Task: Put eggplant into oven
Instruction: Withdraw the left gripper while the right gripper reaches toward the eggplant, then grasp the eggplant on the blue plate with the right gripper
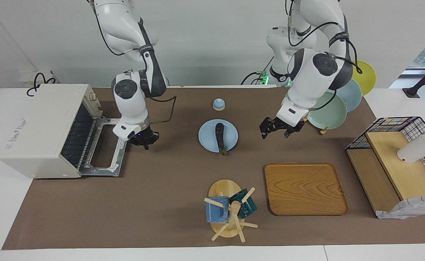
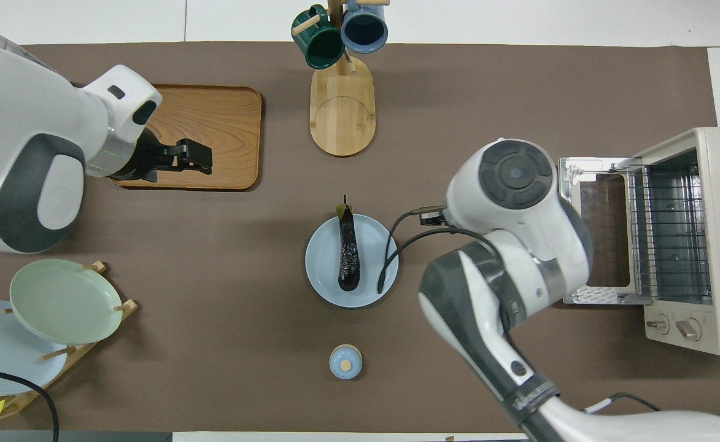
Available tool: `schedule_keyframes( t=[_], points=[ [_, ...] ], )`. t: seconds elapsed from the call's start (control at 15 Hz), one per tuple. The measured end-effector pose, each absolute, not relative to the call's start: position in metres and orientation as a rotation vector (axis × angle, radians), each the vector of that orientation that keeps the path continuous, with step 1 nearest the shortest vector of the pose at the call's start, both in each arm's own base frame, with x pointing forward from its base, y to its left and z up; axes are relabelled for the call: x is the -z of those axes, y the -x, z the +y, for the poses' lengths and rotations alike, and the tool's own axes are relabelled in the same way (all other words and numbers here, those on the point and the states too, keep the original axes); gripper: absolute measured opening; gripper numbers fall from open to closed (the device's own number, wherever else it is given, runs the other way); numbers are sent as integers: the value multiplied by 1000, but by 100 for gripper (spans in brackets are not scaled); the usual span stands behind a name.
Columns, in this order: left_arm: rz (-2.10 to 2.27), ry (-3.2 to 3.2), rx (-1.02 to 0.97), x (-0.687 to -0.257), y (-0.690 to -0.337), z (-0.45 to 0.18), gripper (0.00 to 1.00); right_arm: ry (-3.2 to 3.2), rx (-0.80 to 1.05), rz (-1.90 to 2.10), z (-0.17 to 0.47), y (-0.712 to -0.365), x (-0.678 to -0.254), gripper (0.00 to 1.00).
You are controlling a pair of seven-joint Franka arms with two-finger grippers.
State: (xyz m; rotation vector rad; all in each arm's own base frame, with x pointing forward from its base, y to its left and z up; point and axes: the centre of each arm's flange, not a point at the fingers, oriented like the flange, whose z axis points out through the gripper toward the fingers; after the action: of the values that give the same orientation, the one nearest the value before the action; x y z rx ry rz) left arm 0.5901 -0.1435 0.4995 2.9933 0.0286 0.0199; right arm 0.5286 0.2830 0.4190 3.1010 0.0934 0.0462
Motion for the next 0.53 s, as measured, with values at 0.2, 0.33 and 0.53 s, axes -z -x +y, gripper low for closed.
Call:
schedule_keyframes(
  t=[0.2, 0.33, 0.53],
  points=[
    [37, -3008, -38, -521, -589, -101, 100, -3132, -99, 94, 381, -497, -430, 17],
    [23, -3033, -42, -535, -584, -82, 100, -3148, -107, 43, 440, -484, -425, 18],
    [31, -3046, -38, -554, -572, -68, 100, -3182, -143, 85, 503, -468, -395, 21]
  ],
)
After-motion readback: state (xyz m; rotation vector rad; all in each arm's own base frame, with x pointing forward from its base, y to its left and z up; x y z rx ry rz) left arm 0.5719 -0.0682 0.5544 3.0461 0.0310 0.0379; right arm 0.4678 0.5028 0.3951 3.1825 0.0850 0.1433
